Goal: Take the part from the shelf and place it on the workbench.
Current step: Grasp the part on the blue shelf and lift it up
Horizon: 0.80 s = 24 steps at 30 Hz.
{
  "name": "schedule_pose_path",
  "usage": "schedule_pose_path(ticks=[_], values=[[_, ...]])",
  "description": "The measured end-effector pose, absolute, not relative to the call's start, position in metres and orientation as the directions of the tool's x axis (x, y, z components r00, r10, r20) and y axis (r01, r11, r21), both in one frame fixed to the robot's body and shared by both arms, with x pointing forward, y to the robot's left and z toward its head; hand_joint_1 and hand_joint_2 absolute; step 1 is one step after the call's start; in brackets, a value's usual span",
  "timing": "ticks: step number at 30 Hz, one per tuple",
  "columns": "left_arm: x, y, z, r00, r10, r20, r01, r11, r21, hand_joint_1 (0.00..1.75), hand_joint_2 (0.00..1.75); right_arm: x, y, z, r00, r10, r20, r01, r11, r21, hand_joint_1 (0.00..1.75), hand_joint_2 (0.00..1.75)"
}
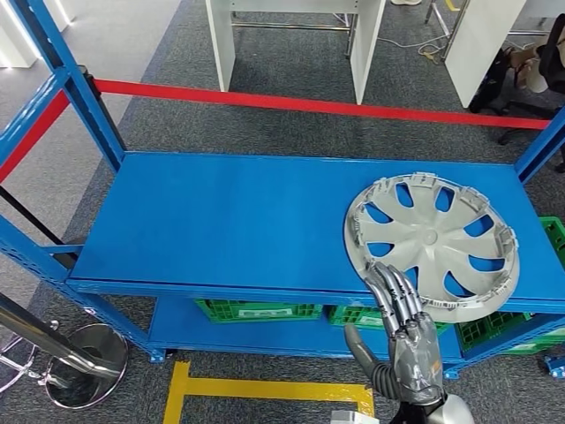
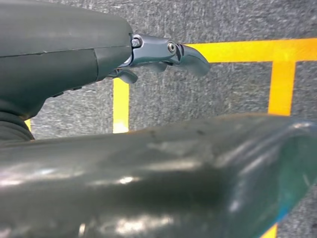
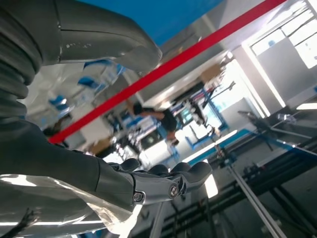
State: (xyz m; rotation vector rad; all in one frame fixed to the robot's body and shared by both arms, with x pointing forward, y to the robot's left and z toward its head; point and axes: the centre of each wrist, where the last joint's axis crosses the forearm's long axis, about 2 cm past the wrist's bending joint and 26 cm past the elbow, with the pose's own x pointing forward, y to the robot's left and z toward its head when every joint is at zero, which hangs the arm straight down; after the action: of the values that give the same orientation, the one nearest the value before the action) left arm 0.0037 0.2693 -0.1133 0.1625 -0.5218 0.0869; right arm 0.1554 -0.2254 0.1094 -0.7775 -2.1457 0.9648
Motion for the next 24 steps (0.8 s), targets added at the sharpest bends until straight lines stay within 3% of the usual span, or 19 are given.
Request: schedule_pose_path(ticks=[10, 24], values=[[0.006, 0.269, -0.113, 0.842, 0.055, 0.537, -0.146, 0.981, 0.129, 0.00, 0.00, 0.153, -0.237, 0.102, -0.487, 0.867, 0.106, 0.372, 0.316, -0.873, 0.00, 1.75], [0.008, 0.273, -0.113, 0.836, 0.043, 0.547, -0.122, 0.986, 0.110, 0.00, 0.00, 0.149, -0.274, 0.052, -0.322, 0.943, -0.081, 0.302, 0.021, -0.953, 0.00, 1.75]])
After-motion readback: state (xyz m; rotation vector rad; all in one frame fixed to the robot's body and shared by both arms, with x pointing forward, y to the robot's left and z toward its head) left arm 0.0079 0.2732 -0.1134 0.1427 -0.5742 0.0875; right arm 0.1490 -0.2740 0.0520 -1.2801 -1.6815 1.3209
